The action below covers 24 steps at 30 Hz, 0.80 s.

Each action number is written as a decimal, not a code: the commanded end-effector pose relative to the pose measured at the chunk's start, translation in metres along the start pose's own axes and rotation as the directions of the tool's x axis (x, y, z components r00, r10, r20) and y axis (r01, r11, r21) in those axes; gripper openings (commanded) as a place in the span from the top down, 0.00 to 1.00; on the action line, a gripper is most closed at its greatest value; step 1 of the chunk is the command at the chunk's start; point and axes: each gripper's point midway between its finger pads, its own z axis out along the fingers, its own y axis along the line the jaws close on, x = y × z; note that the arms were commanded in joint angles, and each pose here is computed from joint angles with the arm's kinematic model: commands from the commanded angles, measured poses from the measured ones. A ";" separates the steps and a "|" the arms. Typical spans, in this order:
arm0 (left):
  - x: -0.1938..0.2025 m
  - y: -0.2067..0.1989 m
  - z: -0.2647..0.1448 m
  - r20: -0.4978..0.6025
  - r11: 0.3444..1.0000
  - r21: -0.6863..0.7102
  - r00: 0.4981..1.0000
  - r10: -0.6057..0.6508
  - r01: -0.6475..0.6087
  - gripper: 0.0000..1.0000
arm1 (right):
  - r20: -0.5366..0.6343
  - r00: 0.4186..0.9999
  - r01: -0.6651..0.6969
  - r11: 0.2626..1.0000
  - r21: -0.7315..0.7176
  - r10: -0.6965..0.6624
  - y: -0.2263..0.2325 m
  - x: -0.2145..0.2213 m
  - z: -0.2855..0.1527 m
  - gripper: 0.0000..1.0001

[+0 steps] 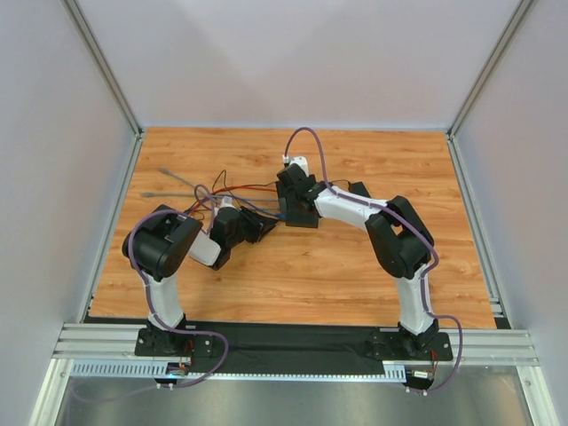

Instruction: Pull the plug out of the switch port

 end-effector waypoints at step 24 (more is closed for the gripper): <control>-0.002 -0.011 0.030 0.129 0.996 0.083 0.990 -0.054 0.043 0.72 | 0.044 0.997 -0.051 0.968 -0.247 0.064 0.013 -0.019 -0.013 0.30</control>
